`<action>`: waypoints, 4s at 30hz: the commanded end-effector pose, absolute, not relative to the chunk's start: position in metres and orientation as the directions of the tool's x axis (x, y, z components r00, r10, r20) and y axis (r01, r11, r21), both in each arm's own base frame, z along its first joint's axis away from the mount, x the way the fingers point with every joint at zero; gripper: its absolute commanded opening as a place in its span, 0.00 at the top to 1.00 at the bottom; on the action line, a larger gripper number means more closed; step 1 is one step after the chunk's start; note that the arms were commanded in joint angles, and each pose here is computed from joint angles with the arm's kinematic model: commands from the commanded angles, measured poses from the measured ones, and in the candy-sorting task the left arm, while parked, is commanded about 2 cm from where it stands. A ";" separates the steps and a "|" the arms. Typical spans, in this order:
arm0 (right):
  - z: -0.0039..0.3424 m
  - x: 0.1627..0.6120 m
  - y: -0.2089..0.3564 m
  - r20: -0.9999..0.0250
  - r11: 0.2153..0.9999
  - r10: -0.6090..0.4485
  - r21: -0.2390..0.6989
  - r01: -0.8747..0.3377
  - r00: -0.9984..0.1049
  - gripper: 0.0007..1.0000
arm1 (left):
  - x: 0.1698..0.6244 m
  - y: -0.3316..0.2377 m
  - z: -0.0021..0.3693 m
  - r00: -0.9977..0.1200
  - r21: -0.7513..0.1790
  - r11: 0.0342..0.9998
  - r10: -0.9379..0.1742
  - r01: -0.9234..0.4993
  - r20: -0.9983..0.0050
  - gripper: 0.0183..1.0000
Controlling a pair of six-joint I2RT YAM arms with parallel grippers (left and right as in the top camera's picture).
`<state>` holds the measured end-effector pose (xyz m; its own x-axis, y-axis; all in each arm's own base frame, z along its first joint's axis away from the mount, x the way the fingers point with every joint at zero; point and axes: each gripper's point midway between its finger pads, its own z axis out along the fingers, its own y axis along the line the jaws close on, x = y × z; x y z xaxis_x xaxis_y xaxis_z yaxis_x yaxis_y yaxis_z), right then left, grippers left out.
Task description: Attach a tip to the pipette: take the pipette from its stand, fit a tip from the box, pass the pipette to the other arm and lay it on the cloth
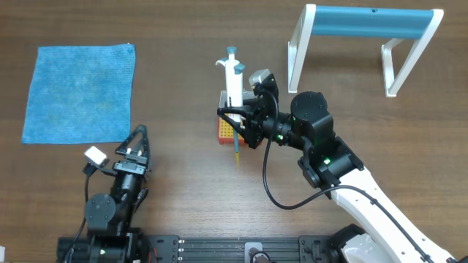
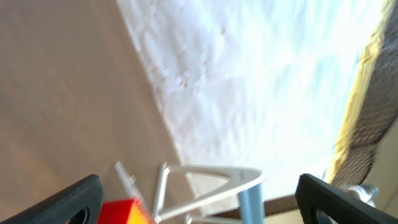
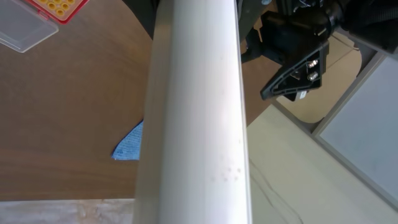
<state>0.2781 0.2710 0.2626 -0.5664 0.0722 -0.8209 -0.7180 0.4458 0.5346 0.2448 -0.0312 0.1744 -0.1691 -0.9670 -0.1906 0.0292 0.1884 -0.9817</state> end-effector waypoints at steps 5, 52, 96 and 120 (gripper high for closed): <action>0.268 0.275 0.273 -0.819 0.422 0.074 0.543 -0.726 -0.569 0.92 | 0.246 -0.022 0.221 -0.104 -0.978 0.078 -0.990 0.193 -0.099 0.00; 0.288 0.247 0.285 -0.740 0.228 0.071 0.665 -0.711 -0.669 0.92 | 0.296 -0.227 0.335 -0.626 -0.625 -0.048 -0.121 0.779 -0.770 0.58; 0.253 0.306 0.159 -0.668 0.485 0.212 0.705 -0.517 -0.713 0.10 | 0.355 -0.058 0.104 -0.844 -0.715 0.676 -0.478 -0.176 -0.244 0.99; 0.248 0.306 0.159 -0.618 0.481 0.237 0.745 -0.463 -0.749 0.10 | 0.338 0.188 0.175 -0.868 -0.025 0.888 -0.456 -0.460 -0.197 0.99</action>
<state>0.3081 0.1581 0.2413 -0.7432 0.2259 -0.6298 -0.4667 0.4995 0.7299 0.3013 0.1534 0.1764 -0.8503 -0.4972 -0.1723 -0.4846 0.8675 -0.1120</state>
